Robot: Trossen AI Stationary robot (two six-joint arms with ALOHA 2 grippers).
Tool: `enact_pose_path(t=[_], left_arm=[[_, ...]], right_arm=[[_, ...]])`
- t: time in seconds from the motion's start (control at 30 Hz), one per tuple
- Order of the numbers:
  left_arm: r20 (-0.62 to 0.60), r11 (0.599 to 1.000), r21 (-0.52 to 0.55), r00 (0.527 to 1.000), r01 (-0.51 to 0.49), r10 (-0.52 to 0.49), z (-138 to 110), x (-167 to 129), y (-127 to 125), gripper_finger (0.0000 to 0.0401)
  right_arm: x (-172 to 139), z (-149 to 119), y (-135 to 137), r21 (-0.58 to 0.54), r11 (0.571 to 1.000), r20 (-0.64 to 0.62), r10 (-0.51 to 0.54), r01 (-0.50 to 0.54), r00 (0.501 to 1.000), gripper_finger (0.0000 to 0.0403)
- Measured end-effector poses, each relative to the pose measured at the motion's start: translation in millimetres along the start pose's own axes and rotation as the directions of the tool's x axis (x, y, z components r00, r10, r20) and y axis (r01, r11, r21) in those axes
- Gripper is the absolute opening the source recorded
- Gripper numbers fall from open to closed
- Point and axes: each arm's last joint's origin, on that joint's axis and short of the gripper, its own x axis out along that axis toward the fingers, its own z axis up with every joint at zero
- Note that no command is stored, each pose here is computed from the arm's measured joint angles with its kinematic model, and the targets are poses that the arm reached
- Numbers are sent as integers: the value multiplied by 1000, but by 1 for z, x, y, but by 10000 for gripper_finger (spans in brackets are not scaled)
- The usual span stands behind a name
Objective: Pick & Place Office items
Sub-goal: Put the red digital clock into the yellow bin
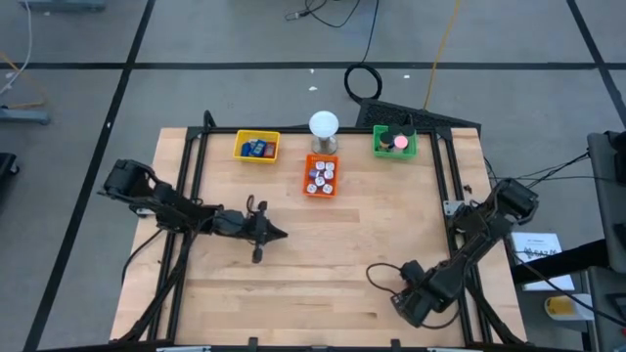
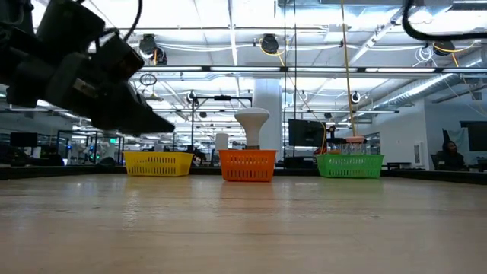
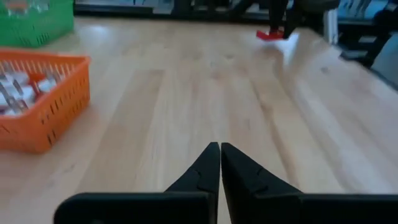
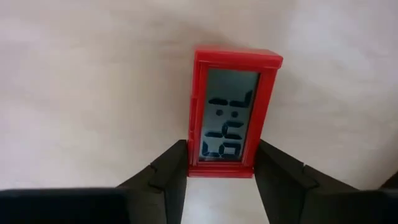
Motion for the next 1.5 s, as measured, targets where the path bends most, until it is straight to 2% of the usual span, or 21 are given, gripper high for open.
enact_pose_path(t=[0.23,0.33,0.47,0.6,0.77,1.0,1.1,1.23,1.5], left_arm=[[48,1000,-4,999,-9,10,1,-23,3,19],[75,999,-11,997,-32,33,0,-34,6,19],[99,999,-24,994,-43,45,-3,-46,8,19],[118,999,-28,992,-42,45,-4,-52,10,19],[128,999,-26,991,-42,45,-3,-55,10,19],[130,999,-22,990,-45,48,-3,-55,11,19],[128,999,-21,991,-45,48,-3,-55,11,19],[123,999,-19,991,-46,48,-4,-55,11,19],[123,999,-10,991,-47,47,-4,-55,11,19]], right_arm=[[-23,34,25,-106,992,32,73,-69,997,147],[-24,58,36,-147,985,32,90,-85,995,147],[-27,96,61,-257,960,21,121,-111,992,147],[-35,133,95,-399,908,30,151,-126,988,147],[-40,179,137,-567,818,45,150,-98,988,147],[-42,239,177,-704,708,69,158,-64,985,147],[-48,260,184,-741,671,119,180,-33,976,147],[-49,283,185,-760,650,175,200,3,964,147],[-41,297,186,-806,590,245,257,50,935,147]])
